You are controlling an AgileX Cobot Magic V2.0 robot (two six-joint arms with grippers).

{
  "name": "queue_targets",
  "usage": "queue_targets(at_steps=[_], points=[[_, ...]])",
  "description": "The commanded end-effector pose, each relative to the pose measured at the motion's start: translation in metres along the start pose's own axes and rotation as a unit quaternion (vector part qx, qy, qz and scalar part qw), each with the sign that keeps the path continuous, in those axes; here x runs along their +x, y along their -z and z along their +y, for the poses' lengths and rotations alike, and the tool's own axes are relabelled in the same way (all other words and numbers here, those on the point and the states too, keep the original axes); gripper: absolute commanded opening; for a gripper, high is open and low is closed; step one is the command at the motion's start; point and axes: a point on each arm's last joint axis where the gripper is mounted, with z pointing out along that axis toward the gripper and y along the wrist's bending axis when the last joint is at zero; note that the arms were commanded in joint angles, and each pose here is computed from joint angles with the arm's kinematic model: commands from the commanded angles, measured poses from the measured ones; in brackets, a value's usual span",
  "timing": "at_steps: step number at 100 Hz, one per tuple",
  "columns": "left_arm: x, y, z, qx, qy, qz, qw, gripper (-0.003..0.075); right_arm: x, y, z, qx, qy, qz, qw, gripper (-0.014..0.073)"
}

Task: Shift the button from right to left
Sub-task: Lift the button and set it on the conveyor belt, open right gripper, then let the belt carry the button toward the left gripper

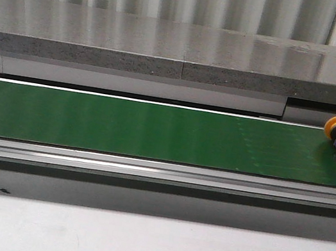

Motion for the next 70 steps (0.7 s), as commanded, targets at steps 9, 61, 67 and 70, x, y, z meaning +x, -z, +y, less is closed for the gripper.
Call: queue_targets(at_steps=[9, 61, 67, 70], points=[[0.004, 0.0, -0.001, 0.007, 0.007, -0.037, 0.999, -0.002, 0.019, 0.033, 0.002, 0.002, 0.01, -0.106, 0.994, -0.0068], [0.004, 0.0, -0.001, 0.007, 0.007, -0.037, 0.999, -0.002, 0.114, 0.087, 0.001, 0.005, 0.012, -0.343, 0.939, -0.0068], [0.004, 0.0, -0.001, 0.007, 0.007, -0.037, 0.999, -0.002, 0.124, 0.088, 0.001, 0.005, 0.012, -0.366, 0.93, -0.0068], [0.004, 0.0, -0.001, 0.007, 0.007, -0.037, 0.999, -0.002, 0.13, 0.09, 0.0, 0.005, 0.013, -0.38, 0.925, -0.0068]])
